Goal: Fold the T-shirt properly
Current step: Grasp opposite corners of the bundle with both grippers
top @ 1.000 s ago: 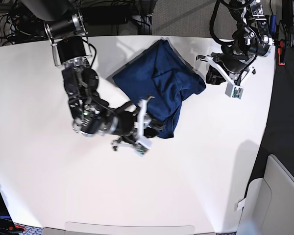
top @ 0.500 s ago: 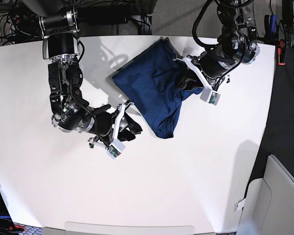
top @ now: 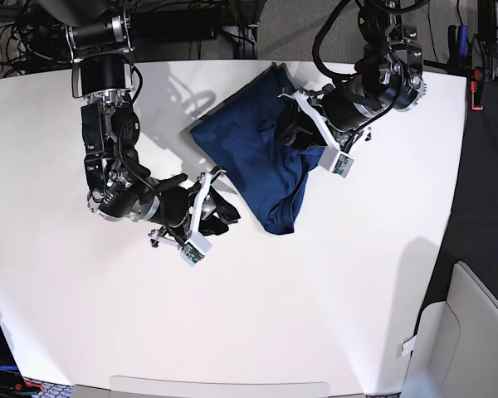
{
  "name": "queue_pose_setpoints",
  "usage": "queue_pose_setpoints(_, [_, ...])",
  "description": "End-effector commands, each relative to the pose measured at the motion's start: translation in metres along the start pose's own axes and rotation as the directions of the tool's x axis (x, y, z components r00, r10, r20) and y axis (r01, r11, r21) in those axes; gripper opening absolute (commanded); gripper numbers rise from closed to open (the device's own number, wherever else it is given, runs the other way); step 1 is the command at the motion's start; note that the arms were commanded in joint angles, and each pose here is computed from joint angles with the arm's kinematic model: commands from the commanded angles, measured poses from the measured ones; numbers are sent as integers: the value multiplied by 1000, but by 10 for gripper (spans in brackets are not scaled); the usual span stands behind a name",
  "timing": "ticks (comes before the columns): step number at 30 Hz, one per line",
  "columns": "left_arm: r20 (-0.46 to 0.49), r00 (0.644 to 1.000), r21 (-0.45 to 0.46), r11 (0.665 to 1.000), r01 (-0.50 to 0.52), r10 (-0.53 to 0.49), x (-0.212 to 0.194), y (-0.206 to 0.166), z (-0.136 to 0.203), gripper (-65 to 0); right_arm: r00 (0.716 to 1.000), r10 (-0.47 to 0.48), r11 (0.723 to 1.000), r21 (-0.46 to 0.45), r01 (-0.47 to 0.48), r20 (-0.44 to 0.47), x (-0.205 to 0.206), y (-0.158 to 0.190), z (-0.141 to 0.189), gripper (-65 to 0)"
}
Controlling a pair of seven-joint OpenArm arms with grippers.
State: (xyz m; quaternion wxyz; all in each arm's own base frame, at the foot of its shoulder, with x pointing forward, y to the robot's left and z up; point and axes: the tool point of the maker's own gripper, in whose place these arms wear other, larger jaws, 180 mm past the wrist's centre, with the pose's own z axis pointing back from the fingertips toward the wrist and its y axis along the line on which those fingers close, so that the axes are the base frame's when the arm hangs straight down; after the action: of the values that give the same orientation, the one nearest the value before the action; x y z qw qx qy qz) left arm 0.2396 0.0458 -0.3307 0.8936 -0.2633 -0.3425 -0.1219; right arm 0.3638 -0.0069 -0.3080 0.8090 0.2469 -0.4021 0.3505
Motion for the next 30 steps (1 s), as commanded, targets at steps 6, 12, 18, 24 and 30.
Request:
queue_pose_setpoints(6, [31, 1000, -8, 1000, 5, -4, 13, 3, -4, -451, 997, 27, 1000, 0, -27, 69, 24, -2, 6, -475])
queue_pose_setpoints(12, [42, 999, -13, 1000, -11, 11, 12, 5, -11, -469, 997, 28, 1000, 0, -28, 70, 25, -2, 6, -475])
queue_pose_setpoints(18, [-4, 994, 56, 993, 106, -106, 2, 4, -23, -478, 995, 6, 999, 33, -10, 101, 30, 4, 7, -475])
queue_pose_setpoints(24, [-30, 978, 98, 973, 207, -205, -2, 0, -30, -538, 993, -15, 1000, 11, 13, 116, 31, -6, 13, -475])
queue_pose_setpoints(30, [-23, 974, 131, 965, 227, -226, 4, 5, -24, -648, 993, -15, 1000, 11, 13, 116, 31, -6, 13, -475])
